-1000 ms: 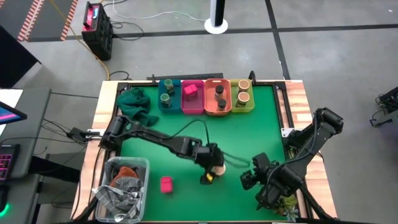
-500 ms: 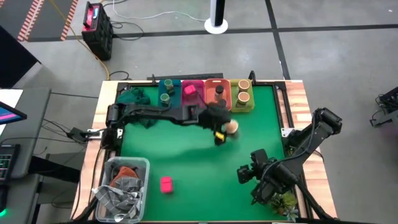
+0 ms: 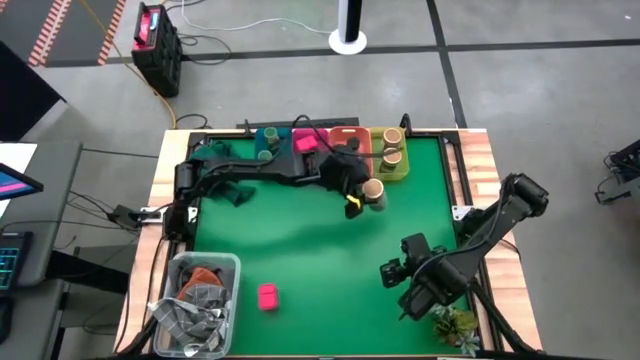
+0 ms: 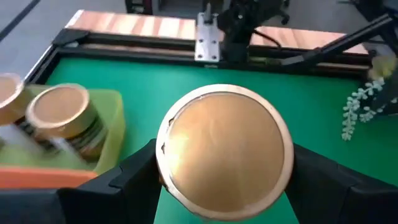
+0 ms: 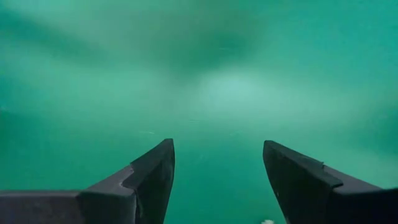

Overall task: Sort spices by type
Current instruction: Put the gold spice bottle into the yellow bin

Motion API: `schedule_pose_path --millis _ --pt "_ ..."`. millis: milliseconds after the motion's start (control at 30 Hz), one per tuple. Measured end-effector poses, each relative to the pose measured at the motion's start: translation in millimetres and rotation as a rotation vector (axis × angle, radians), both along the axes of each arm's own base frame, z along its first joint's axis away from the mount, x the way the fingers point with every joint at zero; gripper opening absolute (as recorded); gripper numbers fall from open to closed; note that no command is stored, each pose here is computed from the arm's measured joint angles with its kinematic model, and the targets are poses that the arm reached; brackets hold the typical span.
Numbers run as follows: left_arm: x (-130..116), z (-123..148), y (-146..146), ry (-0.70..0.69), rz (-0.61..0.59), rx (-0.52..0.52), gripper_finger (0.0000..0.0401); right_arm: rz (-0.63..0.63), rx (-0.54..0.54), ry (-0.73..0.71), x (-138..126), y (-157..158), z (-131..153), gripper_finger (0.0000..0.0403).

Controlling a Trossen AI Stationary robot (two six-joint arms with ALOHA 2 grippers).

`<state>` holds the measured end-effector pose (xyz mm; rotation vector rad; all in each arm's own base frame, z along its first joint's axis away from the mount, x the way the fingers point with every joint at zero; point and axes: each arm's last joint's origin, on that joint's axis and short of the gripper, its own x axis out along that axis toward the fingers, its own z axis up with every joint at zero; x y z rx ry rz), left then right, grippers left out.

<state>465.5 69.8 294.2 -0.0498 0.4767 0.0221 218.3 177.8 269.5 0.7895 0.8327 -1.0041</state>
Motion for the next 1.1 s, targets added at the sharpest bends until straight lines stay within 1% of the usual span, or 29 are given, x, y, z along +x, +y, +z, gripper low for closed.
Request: schedule_pose_path --millis 67,167,267,367,533,833,1000,1100 --pt "4 -7 -3 0.014 -0.021 -0.003 0.0274 0.002 -0.004 0.013 -4 -5 5 0.0271" --pt "9 -27 -12 0.092 -0.062 -0.031 0.0274 0.015 0.007 0.017 -7 -13 14 0.0271" --pt "12 -42 -24 0.155 -0.085 -0.011 0.0274 0.014 0.012 0.013 -10 -22 22 0.0271" --pt "13 -44 -31 0.157 -0.087 0.009 0.0274 0.013 0.012 0.014 -15 -26 28 0.0271" --pt "15 -45 -34 0.149 -0.074 0.014 0.0277 0.01 0.014 0.014 -17 -29 30 0.0271" --pt "15 -46 -35 0.161 -0.072 -0.006 0.0317 0.018 0.013 0.016 -18 -27 30 0.0271" --pt "15 -47 -35 0.163 -0.068 -0.011 0.032 0.018 0.013 0.016 -18 -27 30 0.0271" --pt "13 -41 -33 0.152 -0.056 -0.023 0.032 0.018 0.014 0.014 -18 -27 30 0.0271"
